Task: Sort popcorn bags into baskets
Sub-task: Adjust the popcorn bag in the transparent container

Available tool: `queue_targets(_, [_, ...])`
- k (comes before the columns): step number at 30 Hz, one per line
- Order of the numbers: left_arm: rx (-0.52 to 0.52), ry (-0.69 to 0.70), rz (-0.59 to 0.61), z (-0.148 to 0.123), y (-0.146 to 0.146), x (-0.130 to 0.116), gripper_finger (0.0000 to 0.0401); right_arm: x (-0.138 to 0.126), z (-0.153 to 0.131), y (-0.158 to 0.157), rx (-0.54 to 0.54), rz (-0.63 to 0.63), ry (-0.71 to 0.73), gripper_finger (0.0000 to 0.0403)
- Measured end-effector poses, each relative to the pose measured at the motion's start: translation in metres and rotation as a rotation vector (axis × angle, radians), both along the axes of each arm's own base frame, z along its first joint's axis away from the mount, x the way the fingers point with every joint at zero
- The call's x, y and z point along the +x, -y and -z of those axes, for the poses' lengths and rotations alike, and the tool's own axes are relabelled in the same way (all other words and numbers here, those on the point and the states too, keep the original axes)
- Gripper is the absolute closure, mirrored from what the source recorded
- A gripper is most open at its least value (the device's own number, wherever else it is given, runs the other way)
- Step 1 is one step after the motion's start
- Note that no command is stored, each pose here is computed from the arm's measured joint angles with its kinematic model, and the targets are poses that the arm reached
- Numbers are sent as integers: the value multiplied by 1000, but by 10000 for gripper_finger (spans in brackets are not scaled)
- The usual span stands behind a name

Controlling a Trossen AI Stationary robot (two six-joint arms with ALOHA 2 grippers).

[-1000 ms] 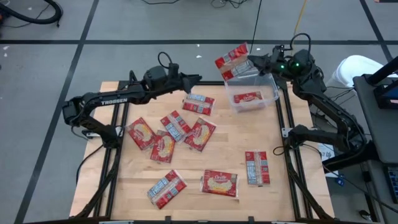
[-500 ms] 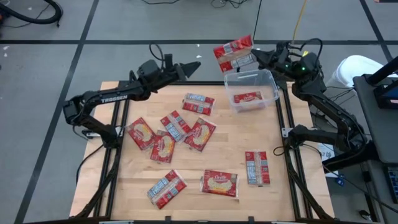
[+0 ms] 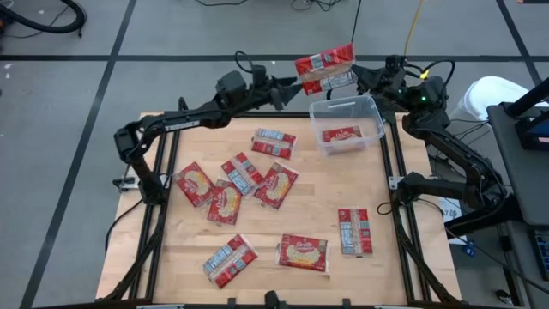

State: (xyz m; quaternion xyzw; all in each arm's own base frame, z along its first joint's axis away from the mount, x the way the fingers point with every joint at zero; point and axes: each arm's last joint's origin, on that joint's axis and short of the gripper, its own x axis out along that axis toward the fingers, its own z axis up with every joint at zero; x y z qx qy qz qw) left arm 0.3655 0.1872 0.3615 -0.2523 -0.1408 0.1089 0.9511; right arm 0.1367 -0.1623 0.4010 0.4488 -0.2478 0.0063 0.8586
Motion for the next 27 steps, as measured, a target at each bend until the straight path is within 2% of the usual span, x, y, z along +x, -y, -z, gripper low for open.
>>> queue_targets(5, [91, 125, 79, -7, -4, 10, 49, 4, 2, 0, -11, -8, -11, 403])
queue_targets(8, [106, 119, 153, -3, -4, 14, 90, 6, 4, 2, -11, -1, -20, 403])
queue_targets(11, [131, 108, 166, -3, -4, 14, 163, 9, 7, 5, -14, 8, -35, 403])
queue_targets(17, [252, 84, 119, -4, -8, 11, 342, 13, 17, 12, 57, 12, -92, 403])
queue_targets(19, [277, 74, 109, -4, -13, 9, 378, 14, 20, 13, 78, 16, -114, 400])
queue_targets(24, [305, 55, 71, -5, -29, -1, 362, 10, 25, 19, 135, 37, -146, 365])
queue_targets(25, [329, 43, 58, -8, -30, -5, 359, 9, 26, 21, 157, 40, -148, 354])
queue_targets(27, [449, 19, 21, -13, -31, -11, 360, 5, 28, 24, 223, 40, -147, 329])
